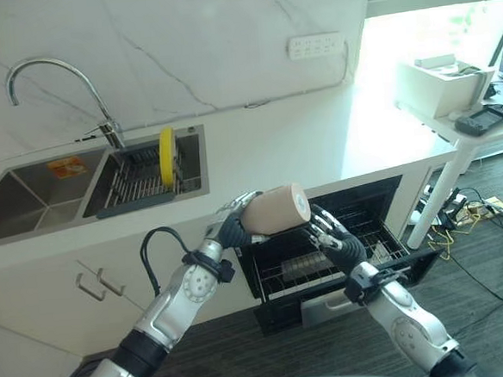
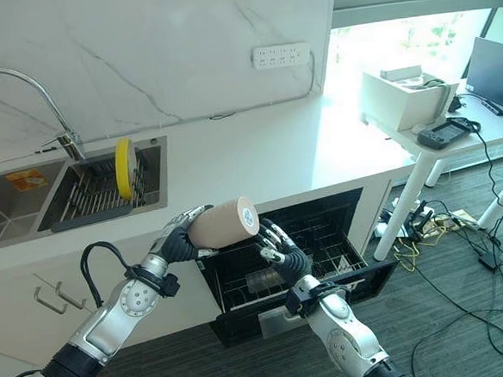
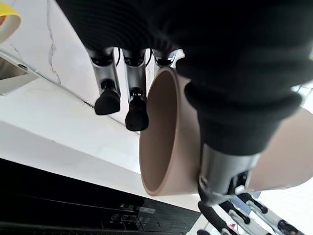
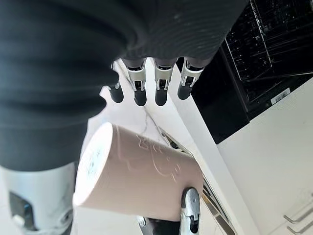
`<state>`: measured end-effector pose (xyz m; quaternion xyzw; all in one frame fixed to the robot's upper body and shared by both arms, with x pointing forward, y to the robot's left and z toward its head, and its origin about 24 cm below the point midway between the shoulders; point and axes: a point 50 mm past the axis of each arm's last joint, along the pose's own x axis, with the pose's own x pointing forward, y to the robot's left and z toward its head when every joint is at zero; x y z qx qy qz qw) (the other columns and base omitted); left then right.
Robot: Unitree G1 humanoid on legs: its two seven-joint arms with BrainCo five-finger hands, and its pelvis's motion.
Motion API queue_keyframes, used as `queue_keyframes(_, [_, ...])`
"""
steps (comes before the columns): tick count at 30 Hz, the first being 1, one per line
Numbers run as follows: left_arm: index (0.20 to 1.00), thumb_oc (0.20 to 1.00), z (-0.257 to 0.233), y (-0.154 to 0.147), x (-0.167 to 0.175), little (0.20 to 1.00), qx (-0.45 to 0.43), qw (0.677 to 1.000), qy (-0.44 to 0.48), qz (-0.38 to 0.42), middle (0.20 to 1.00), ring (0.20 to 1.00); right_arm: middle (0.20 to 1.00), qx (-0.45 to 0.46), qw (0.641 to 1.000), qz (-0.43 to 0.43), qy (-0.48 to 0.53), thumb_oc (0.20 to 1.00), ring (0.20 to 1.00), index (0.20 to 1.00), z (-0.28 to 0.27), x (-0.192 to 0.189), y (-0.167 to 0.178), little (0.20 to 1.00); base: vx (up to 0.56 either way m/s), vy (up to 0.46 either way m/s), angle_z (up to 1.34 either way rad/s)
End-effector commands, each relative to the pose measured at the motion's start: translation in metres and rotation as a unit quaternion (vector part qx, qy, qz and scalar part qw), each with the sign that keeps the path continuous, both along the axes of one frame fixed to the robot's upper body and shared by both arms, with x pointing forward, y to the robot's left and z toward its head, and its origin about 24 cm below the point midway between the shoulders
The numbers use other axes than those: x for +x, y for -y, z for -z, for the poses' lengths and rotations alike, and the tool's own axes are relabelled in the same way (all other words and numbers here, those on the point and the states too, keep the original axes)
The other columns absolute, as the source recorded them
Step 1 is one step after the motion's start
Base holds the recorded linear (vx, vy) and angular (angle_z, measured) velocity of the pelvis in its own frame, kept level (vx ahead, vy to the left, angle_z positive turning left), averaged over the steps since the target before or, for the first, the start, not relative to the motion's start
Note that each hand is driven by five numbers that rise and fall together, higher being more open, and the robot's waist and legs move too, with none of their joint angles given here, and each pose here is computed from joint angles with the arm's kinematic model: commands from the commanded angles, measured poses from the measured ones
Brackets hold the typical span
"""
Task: Place the dishes in the dishwasher.
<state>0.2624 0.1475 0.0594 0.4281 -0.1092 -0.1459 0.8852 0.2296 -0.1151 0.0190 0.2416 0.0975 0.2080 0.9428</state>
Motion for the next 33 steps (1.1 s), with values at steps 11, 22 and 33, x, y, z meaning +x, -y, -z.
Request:
queue_keyframes(11, [0.2,0.2,-0.037,0.015,0.02,0.2,0.062,0.992,0.105,0.031,0.2,0.2,1.0,0.059,0.996,-0.027,0.057,1.0,1.0,1.0,-0.042,0.022,-0.027,1.0,0.0,0.0,0.0])
queue_keyframes(22, [0.2,0.2,-0.035,0.01,0.025,0.2,0.064,0.994,0.085,-0.001,0.2,0.2,1.0,0.075,0.995,-0.022,0.054,1.0,1.0,1.0,-0.046,0.026,-0.027,1.0,0.0,-0.002,0.01])
queue_keyframes(33, [0.2,0.2,-0.032,-0.012,0.032,0.2,0.108,0.989,0.091,-0.05,0.2,0.2,1.0,0.073,0.995,-0.005,0.074,1.0,1.0,1.0,-0.051,0.027,-0.016,1.0,0.0,0.0,0.0])
